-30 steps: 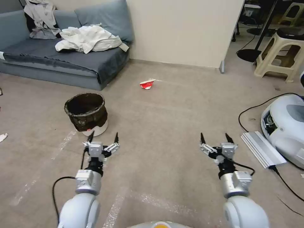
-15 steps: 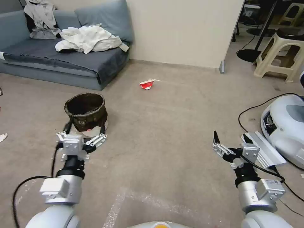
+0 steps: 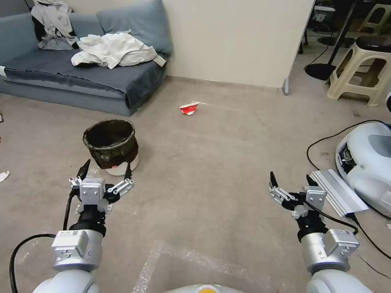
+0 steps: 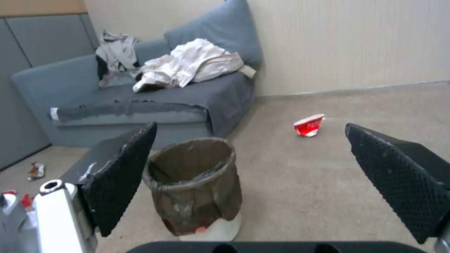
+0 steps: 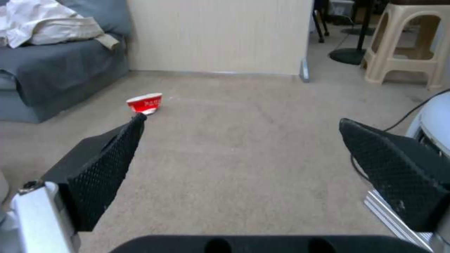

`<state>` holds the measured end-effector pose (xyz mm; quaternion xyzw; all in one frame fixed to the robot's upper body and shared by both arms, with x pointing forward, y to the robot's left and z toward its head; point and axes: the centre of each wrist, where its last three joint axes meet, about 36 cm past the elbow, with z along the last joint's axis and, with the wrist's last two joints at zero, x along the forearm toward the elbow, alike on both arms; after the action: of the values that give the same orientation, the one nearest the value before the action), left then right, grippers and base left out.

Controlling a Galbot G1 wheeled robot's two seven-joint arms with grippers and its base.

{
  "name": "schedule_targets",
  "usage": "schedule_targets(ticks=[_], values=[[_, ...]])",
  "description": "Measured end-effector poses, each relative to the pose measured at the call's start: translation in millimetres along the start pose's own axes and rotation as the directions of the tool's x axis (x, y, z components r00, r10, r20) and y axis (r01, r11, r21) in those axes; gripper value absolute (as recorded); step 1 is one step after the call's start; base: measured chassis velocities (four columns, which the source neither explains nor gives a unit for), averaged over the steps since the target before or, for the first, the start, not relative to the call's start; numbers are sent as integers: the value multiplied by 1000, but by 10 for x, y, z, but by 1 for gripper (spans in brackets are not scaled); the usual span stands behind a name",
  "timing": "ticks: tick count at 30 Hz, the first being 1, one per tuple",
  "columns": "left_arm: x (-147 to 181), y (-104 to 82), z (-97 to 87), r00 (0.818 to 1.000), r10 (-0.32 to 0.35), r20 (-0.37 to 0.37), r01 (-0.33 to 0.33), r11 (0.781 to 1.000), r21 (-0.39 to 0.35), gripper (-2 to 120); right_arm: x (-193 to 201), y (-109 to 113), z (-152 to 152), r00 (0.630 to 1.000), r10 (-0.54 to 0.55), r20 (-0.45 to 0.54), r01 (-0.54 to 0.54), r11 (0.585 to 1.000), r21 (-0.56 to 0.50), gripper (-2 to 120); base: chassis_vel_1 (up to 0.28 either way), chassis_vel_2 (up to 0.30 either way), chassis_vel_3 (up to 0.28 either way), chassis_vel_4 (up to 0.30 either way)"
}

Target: Pick up the trash can from the floor.

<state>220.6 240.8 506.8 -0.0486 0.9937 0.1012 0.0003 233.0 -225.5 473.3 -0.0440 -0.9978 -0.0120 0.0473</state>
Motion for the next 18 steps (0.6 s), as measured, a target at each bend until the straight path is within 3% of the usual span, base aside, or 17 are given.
schedule_targets(ticks=[7,18], values=[[10,-16,37,1000,-4,-15,4,1000,8,100,-5,-2,2,1000,0,3,0,1000,-2,100,0,0,0,0],[15,-24,53,1000,-5,-16,6,1000,11,100,-10,-1,12,1000,-1,5,1,1000,-2,100,78,95,87,84]])
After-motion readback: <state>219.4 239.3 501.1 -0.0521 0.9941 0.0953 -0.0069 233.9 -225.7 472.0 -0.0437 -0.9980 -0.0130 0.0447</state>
